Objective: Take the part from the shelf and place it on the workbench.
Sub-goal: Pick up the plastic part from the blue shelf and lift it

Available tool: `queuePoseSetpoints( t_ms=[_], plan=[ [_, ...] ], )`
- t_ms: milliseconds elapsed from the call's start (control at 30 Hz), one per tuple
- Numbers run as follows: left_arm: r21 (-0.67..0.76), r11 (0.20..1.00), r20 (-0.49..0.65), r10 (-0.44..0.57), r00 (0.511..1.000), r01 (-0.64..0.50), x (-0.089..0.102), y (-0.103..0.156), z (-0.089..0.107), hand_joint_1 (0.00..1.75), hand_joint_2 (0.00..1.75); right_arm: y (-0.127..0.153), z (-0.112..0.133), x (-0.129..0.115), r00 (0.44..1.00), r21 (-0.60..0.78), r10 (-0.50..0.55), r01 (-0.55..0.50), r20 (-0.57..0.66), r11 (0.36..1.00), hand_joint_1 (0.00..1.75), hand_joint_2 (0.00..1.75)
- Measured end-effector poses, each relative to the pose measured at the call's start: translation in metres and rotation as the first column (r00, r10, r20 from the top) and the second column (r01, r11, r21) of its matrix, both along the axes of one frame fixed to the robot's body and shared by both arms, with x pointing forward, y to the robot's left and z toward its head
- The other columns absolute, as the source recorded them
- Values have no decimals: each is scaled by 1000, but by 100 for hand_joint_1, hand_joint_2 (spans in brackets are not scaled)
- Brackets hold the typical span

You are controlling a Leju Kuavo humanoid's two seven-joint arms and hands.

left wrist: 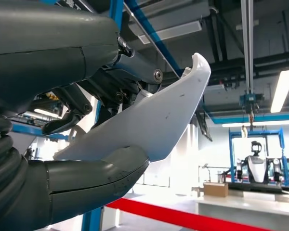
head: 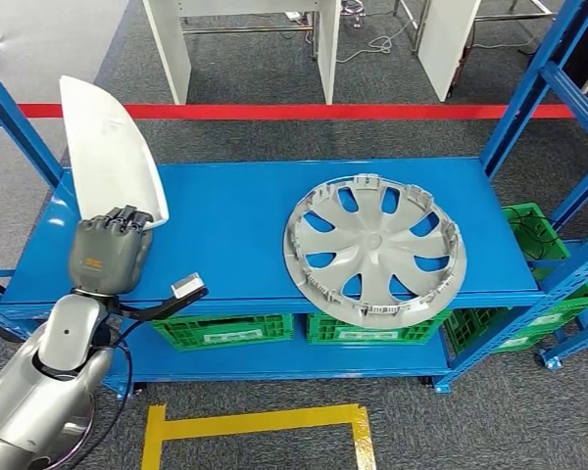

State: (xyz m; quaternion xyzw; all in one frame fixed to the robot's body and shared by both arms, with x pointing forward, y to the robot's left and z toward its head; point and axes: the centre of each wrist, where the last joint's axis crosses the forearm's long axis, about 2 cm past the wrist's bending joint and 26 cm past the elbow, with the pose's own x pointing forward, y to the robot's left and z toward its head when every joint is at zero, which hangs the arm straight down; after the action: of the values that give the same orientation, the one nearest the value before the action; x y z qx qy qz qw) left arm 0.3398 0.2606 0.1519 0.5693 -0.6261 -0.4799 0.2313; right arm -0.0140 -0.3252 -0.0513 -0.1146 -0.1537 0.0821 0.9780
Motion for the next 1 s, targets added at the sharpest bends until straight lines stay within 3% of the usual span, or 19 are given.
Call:
queuePoseSetpoints(
  t_ms=[633, 1000],
  plan=[
    [-16, 1000, -13, -12, 1000, 12, -4, 13, 10, 175, 175, -3, -3, 3, 1000, -15, 20, -20, 11, 1000, 0, 0],
    [64, 998, 33, 25, 999, -27, -22, 56, 7, 175, 175, 2, -7, 11, 998, -21, 56, -56, 26, 998, 0, 0]
  ],
)
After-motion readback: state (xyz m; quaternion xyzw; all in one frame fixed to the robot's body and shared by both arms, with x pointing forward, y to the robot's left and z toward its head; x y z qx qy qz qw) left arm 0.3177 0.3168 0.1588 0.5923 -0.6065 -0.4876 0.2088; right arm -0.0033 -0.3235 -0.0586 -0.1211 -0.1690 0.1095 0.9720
